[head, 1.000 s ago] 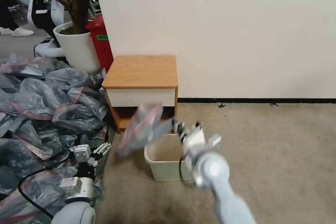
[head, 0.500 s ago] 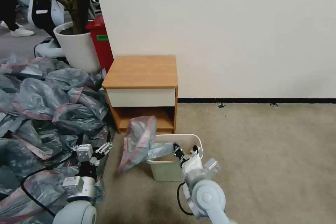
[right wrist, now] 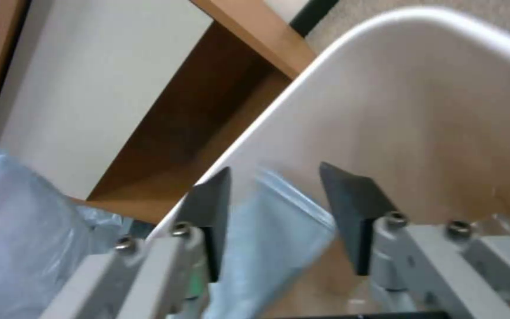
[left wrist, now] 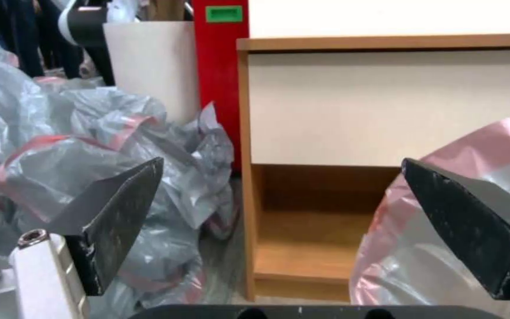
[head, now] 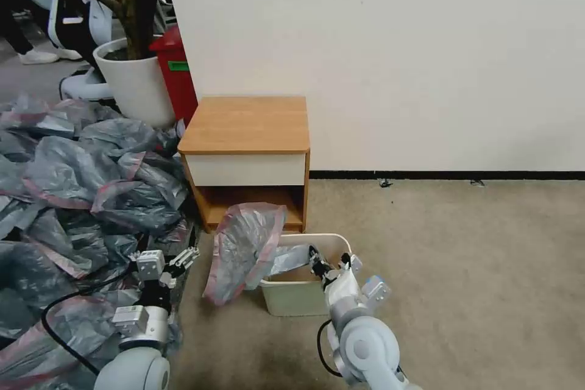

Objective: Pick up the garbage bag from the table and place it over the trash can.

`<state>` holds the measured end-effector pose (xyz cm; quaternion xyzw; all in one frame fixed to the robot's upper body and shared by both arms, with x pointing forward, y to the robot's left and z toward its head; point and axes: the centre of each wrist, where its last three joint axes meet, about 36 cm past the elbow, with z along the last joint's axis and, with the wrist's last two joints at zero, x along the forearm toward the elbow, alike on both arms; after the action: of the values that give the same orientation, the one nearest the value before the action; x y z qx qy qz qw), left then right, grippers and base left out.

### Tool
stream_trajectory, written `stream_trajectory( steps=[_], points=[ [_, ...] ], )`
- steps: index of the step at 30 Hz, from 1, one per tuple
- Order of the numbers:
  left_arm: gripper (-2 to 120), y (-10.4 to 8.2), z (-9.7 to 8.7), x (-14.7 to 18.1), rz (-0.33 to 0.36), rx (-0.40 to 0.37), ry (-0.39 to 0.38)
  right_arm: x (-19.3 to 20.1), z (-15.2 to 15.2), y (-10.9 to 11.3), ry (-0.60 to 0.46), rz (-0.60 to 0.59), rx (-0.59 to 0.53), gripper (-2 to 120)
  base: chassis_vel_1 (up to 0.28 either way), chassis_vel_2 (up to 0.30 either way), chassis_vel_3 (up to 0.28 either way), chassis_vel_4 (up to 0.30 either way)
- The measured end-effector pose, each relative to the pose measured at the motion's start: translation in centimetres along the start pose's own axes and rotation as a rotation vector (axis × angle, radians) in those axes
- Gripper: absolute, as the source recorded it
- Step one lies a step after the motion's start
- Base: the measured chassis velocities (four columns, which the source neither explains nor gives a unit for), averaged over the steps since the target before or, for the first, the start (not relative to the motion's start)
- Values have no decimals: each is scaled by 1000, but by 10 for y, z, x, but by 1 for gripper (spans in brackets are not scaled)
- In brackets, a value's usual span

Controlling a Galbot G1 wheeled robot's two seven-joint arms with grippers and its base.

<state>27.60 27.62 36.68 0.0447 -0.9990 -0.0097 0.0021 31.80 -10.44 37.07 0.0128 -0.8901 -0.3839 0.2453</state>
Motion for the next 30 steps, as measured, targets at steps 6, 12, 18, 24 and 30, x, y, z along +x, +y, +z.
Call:
stream_trajectory(
  steps=[6,12,18,24,30],
  points=[
    [100,-3,0,1,17,1,2,5,-6,5,-24,-19,13,62,0,0,0,0],
    [100,-7,0,0,49,4,1,15,-23,18,-67,-60,10,87,0,0,0,0],
    [100,-9,-4,-4,88,15,-15,25,-41,23,-116,-81,20,97,0,0,0,0],
    [100,-8,-23,-3,188,146,-28,33,-55,24,-153,-87,17,98,0,0,0,0],
    [100,-1,-49,7,572,392,65,39,-67,21,-184,-68,15,98,0,0,0,0]
  ],
)
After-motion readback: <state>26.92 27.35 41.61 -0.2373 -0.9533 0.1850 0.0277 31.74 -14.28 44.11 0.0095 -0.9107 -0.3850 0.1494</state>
